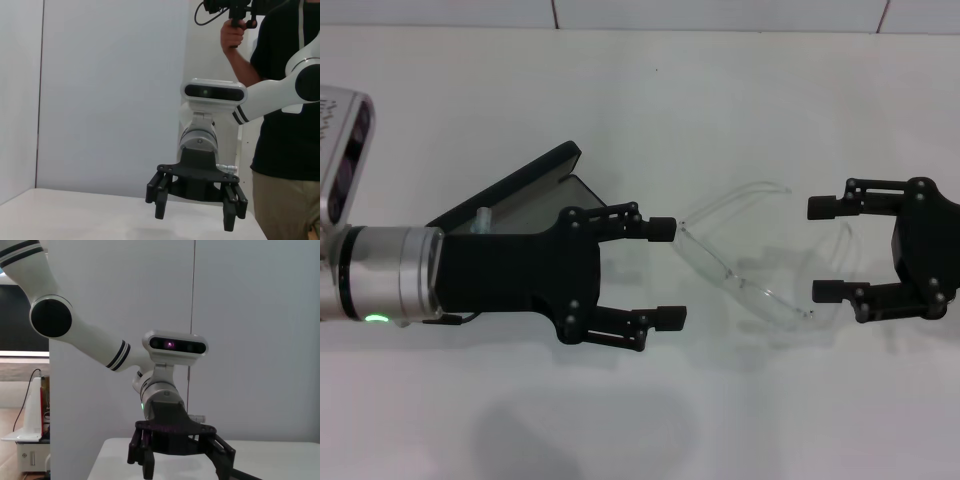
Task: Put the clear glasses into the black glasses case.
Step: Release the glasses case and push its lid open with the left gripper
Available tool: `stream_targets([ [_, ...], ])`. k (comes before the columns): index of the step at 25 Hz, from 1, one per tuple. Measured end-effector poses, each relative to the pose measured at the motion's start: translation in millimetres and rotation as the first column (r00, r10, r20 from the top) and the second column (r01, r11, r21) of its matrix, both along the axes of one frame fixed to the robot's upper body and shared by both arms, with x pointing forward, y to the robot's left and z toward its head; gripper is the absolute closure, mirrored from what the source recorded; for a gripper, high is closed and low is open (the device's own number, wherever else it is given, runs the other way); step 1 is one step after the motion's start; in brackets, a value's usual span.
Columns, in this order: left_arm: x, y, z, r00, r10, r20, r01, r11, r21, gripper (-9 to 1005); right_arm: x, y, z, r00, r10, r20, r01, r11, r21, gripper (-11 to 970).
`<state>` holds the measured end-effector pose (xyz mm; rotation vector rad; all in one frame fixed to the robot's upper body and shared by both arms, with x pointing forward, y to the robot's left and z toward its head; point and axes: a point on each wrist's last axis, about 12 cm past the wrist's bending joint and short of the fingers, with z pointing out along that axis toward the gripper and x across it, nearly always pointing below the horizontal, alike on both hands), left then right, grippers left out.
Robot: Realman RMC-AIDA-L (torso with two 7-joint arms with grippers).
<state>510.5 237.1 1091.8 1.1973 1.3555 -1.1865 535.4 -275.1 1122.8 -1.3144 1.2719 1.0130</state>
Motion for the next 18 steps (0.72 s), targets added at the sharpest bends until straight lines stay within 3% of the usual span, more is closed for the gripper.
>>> stream_targets([
  [10,2.7,4,2.3,0.999,0.034,0.006,-0.034,0.999,-0.018,152,-1.6,0,-1.6,1.0,-0.003,-0.004,0.003,1.0,0.003,212],
  [15,19.9,18,15.7,0.987,0.153,-0.043,-0.154,0.988,-0.024,173,-3.2,1,-2.7,1.0,-0.003,-0.005,0.003,1.0,0.007,213],
  [18,39.2,31,24.0,0.958,0.271,-0.094,-0.266,0.962,0.064,186,-4.5,1,-4.0,1.0,-0.005,-0.008,0.005,1.0,0.008,213],
])
